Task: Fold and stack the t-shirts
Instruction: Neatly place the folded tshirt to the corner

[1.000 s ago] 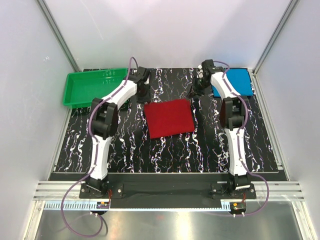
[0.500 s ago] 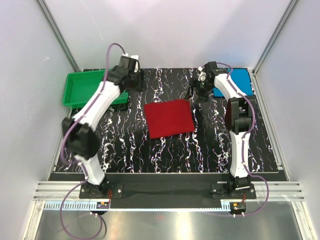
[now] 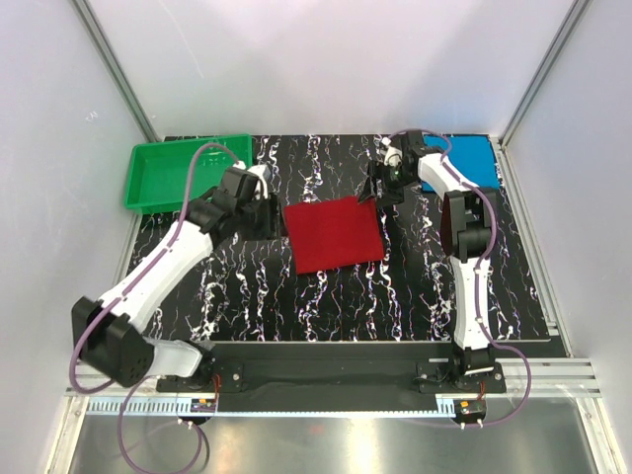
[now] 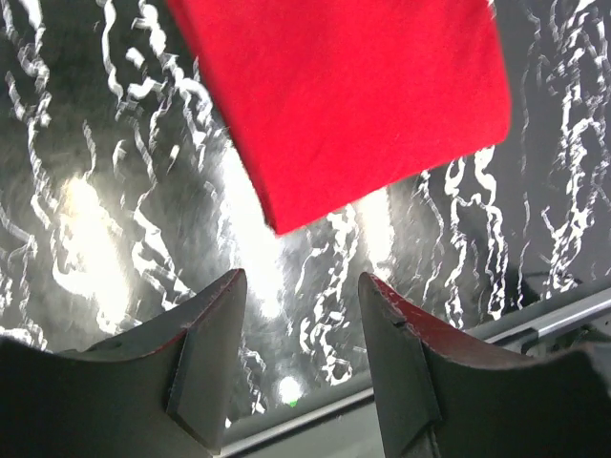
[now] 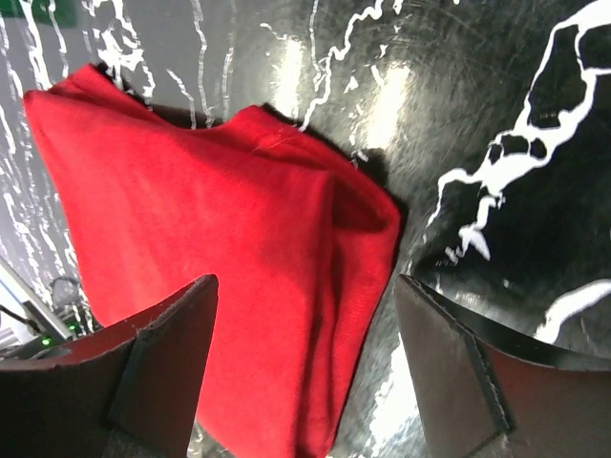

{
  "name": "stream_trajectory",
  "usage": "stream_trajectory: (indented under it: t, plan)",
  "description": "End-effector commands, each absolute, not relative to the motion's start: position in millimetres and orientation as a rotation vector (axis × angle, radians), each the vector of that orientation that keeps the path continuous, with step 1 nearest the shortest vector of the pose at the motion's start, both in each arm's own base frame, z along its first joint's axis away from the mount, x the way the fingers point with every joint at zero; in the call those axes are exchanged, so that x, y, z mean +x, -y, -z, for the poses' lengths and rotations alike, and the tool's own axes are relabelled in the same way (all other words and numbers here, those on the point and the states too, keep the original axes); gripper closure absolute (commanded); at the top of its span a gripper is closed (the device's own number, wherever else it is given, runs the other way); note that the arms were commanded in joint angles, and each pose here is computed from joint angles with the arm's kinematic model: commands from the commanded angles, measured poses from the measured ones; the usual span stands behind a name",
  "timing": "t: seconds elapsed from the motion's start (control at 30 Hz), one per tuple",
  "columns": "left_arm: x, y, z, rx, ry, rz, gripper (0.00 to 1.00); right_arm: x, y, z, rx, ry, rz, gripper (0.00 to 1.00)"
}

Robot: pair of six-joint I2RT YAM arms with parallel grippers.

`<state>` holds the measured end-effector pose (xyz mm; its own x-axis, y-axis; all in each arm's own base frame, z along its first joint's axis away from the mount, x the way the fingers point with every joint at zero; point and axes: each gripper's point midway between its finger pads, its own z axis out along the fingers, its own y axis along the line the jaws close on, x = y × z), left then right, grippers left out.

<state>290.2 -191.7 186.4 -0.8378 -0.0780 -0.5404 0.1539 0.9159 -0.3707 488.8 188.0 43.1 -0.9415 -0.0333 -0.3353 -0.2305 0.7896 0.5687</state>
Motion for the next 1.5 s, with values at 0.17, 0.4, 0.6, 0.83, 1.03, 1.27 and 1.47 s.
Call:
stream_trajectory:
  t: [0.17, 0.4, 0.6, 0.83, 1.03, 1.27, 1.47]
  plan:
    - [266, 172, -232, 0.005, -2.376, 0.566, 0.45, 481, -211, -34, -0.327, -2.635, -1.038, 0.2]
    - [255, 166, -238, -0.012, -2.372, 0.568, 0.44, 470, -228, -29, -0.361, -2.642, -1.121, 0.27]
    - [246, 163, -239, -0.03, -2.377, 0.583, 0.44, 470, -233, -31, -0.334, -2.645, -1.162, 0.63]
    - [237, 159, -240, -0.078, -2.37, 0.604, 0.44, 473, -225, -50, -0.287, -2.663, -1.062, 1.0]
    - [226, 157, -236, -0.123, -2.345, 0.645, 0.44, 455, -218, -79, -0.393, -2.695, -0.968, 1.0]
    - [217, 159, -210, -0.121, -2.361, 0.68, 0.45, 468, -163, -94, -0.412, -2.745, -0.475, 1.0]
    - [211, 166, -190, -0.05, -2.442, 0.695, 0.46, 490, -119, -120, -0.41, -2.693, -0.091, 1.0]
